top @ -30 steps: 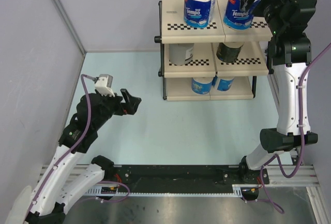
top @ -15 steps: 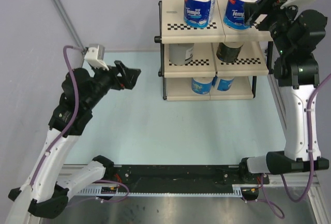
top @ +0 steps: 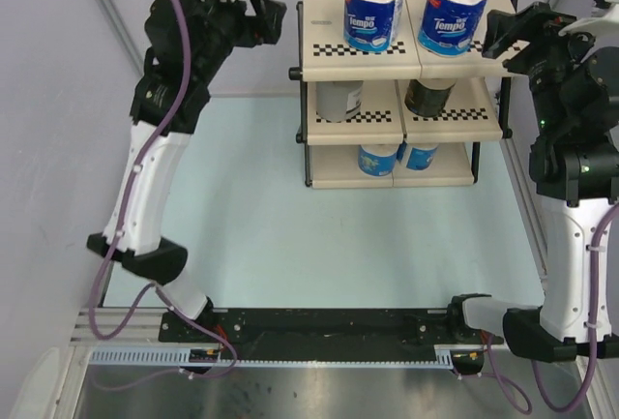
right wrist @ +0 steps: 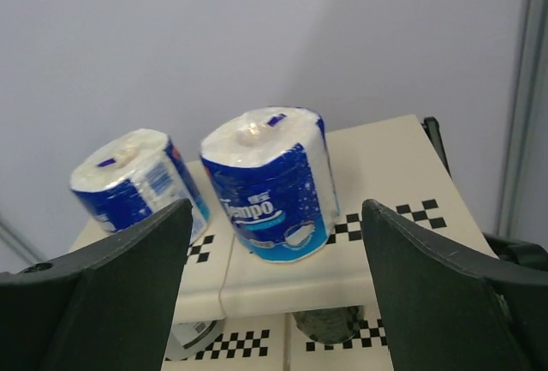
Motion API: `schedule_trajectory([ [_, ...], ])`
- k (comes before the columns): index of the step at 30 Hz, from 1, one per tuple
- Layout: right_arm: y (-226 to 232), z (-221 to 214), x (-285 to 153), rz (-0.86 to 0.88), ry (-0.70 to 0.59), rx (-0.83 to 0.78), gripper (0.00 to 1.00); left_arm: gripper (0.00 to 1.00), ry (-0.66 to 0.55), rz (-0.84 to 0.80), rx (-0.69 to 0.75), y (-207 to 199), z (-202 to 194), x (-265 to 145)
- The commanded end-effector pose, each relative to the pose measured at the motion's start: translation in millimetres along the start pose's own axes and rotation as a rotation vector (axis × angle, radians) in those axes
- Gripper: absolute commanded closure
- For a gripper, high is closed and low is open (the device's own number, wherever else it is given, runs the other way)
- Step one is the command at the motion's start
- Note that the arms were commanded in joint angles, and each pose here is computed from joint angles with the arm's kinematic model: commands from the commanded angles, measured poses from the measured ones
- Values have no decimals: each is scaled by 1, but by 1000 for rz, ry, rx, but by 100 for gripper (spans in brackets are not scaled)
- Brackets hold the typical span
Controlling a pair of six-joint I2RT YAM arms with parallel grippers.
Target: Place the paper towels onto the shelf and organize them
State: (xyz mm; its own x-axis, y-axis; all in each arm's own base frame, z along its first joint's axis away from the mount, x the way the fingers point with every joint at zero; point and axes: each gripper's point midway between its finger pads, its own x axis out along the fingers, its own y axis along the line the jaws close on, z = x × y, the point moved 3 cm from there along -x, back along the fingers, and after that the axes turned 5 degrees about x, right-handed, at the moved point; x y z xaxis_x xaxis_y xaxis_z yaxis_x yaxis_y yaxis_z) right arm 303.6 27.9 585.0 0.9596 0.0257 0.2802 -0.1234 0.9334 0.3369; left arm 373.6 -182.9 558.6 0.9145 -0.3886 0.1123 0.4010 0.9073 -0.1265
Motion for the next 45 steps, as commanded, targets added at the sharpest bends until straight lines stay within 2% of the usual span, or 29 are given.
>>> schedule_trajectory([
  [1, -30, -24, 22, -177, 62, 1, 16, 16, -45, 16, 48, 1, 11, 26],
  [8, -34, -36, 41, -197, 75, 29, 14, 14, -85, 23, 80, 3, -10, 69],
  [15, -40, -47, 51, -222, 87, 28, 14, 13, -161, 52, 87, 7, -14, 97],
  [18, -42, -49, 51, -227, 84, 29, 14, 9, -191, 62, 93, 4, -19, 110],
  [25, -50, -49, 45, -265, 50, 8, 14, 8, -207, 18, 114, -20, -40, 133],
  [36, -60, -53, 41, -286, 56, -11, 13, 8, -186, -54, 155, -64, -61, 140],
  [45, -58, -60, 52, -261, 75, 20, 13, 7, -177, -74, 152, -75, -61, 135],
])
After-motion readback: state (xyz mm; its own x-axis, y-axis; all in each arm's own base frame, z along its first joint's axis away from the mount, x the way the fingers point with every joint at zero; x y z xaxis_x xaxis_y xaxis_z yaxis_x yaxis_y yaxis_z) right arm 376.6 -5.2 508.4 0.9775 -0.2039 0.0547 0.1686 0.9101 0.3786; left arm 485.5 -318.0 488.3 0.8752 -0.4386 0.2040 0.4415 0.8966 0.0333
